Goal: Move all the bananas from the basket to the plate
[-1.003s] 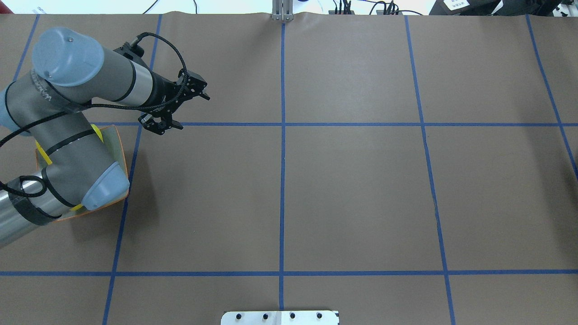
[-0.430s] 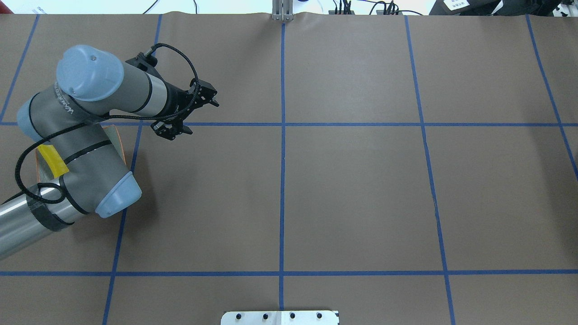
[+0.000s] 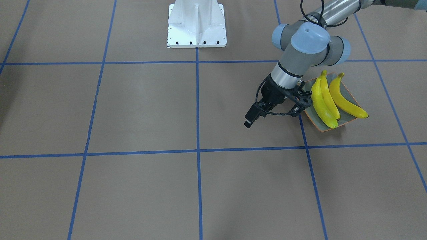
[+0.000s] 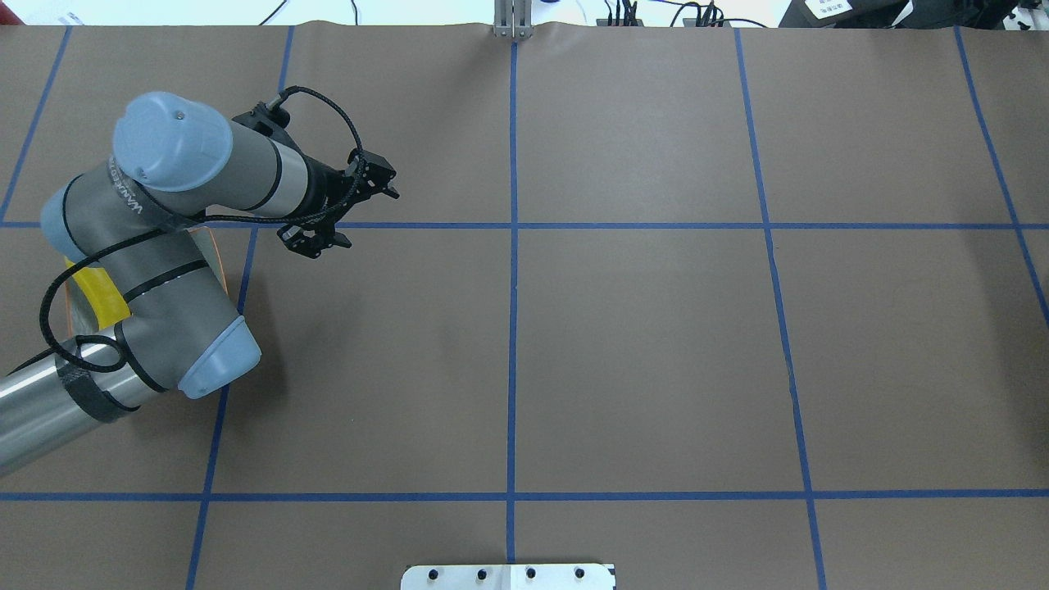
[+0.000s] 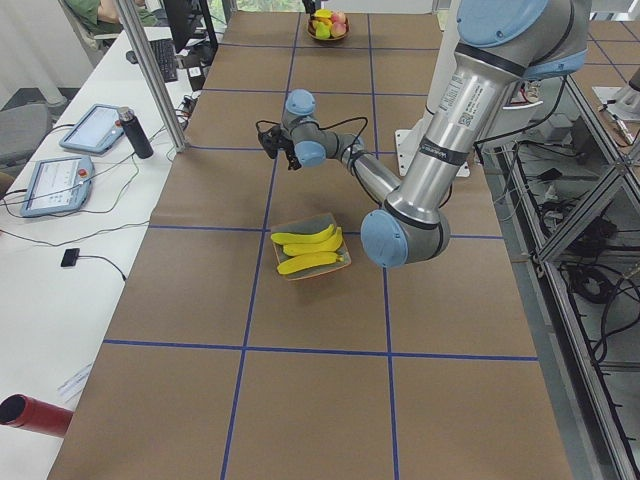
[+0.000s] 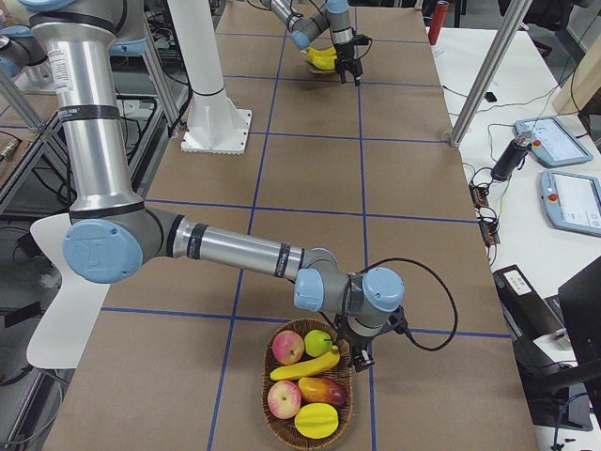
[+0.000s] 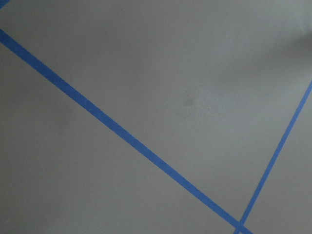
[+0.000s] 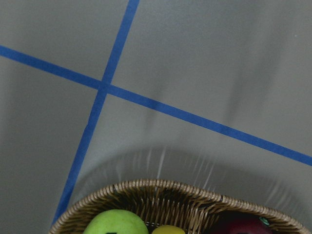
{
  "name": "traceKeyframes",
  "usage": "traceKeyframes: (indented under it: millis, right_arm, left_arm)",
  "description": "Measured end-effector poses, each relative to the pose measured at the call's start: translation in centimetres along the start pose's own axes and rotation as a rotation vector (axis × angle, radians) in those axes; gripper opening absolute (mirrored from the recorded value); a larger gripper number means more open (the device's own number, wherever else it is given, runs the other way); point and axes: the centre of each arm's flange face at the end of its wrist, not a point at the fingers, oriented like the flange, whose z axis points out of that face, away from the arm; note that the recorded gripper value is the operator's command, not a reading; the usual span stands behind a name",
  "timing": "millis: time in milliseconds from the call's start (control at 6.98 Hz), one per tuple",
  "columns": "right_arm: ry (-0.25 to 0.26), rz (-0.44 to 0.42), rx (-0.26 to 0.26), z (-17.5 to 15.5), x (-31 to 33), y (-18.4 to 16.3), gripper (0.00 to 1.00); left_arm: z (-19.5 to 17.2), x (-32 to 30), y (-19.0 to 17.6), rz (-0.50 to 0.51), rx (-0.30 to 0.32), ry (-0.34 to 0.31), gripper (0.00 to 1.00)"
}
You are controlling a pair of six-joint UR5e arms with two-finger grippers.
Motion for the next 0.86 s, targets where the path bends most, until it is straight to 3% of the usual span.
traceKeyframes:
  millis: [860]
  right_arm:
    - [-0.012,0.003,-0.033,1.8,0.2,1.0,0.74]
  left_arm:
    - [0.3,-0.3,-0.1,0.006,0.001,-0.002,1.00]
